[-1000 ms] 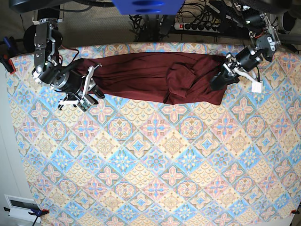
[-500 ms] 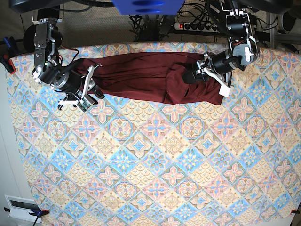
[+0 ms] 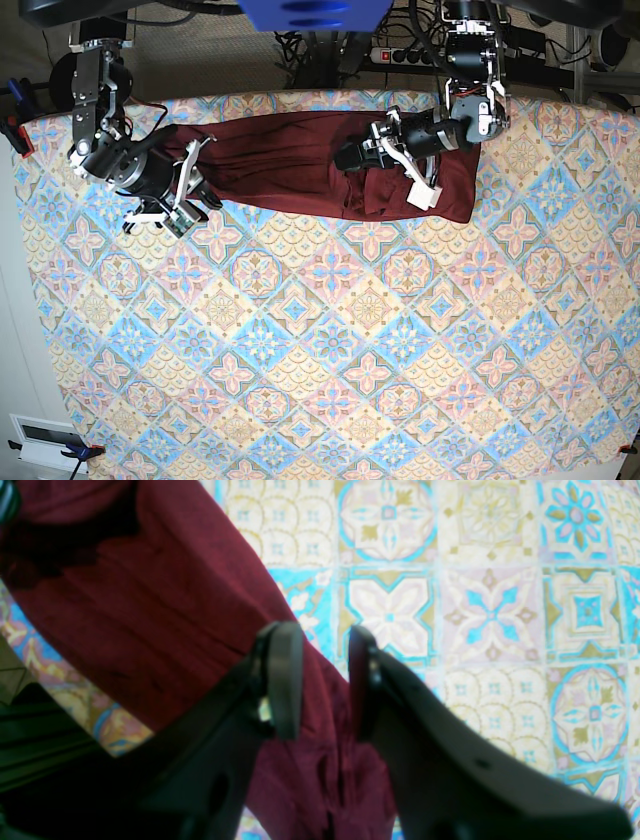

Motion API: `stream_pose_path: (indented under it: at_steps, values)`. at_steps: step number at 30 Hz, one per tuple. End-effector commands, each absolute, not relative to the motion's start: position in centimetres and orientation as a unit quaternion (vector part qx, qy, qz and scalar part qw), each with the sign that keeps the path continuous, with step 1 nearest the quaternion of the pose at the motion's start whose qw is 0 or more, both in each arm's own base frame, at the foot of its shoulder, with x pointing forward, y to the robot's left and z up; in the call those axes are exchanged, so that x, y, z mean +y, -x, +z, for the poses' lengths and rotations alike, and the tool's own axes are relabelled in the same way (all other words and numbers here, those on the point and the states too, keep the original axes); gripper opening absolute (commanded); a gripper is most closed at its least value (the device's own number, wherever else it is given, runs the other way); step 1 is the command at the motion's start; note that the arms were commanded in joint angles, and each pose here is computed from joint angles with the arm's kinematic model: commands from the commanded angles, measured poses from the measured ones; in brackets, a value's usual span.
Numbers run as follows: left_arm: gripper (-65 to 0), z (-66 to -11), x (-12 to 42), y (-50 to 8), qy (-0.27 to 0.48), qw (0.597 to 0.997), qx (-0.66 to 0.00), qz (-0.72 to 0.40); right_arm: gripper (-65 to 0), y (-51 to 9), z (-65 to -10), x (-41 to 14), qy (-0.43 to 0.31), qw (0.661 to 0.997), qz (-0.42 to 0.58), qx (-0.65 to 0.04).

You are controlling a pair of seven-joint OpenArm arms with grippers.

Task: Layout the t-shirt on the table in an organized manner, then fold the t-shirt properly
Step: 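Fold the band end held by the left gripper toward the band middle, then regrasp the band end with the right gripper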

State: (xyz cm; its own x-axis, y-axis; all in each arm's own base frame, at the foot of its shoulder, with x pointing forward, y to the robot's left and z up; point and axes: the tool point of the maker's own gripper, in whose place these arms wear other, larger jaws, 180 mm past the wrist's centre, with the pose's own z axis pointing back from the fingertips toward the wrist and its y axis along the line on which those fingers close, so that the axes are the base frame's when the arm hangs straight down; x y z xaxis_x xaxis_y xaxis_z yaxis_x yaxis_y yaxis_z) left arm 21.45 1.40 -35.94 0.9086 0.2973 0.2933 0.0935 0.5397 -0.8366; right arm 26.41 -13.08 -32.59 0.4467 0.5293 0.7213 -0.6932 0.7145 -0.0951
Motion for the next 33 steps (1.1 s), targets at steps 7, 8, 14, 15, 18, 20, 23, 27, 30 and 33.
stream_pose_path:
  at_steps: [7, 8, 14, 15, 18, 20, 23, 27, 30, 33]
  values:
    - [-50.7, -32.7, 4.0, -22.1, 0.456, 0.846, -0.276, 0.022, -49.5, -27.2, -31.2, -13.8, -0.099, 0.836, 0.356, -0.405]
    - [-50.7, -32.6, 4.9, -22.2, 0.446, 0.848, -0.286, 0.023, -49.5, -27.2, -31.2, -13.8, -0.099, 0.837, 0.356, -0.404]
    - [-50.7, -32.2, 13.3, -23.8, 0.367, 0.859, -0.346, 0.091, -49.5, -27.3, -31.4, -16.2, -0.07, 0.855, 0.337, -0.388]
    - [-50.7, -32.1, 14.4, -23.8, 0.357, 0.859, -0.353, 0.102, -49.5, -27.4, -31.4, -17.3, -0.058, 0.862, 0.328, -0.383]
    - [-50.7, -31.8, 16.8, -24.0, 0.334, 0.858, -0.37, 0.126, -49.5, -27.4, -31.0, -20.8, -0.02, 0.88, 0.293, -0.374]
    - [-50.7, -32.1, 16.9, -24.0, 0.334, 0.858, -0.367, 0.13, -49.3, -27.2, -30.9, -23.0, 0.001, 0.892, 0.268, -0.365]
    - [-50.7, -33.4, 17.3, -23.8, 0.34, 0.86, -0.352, 0.149, -48.3, -26.6, -31.6, -24.9, 0.013, 0.907, 0.245, -0.342]
    - [-50.7, -34.7, 17.4, -23.9, 0.35, 0.858, -0.337, 0.167, -40.3, -25.7, -33.3, -25.4, 0.005, 0.922, 0.236, -0.307]
    - [-50.7, -35.3, 17.5, -23.8, 0.352, 0.859, -0.33, 0.174, -33.9, -25.4, -34.2, -24.5, -0.045, 0.925, 0.22, -0.307]
    - [-50.7, -35.3, 17.4, -23.8, 0.352, 0.859, -0.331, 0.172, -29.4, -24.9, -35.8, -23.7, -0.11, 0.929, 0.188, -0.299]
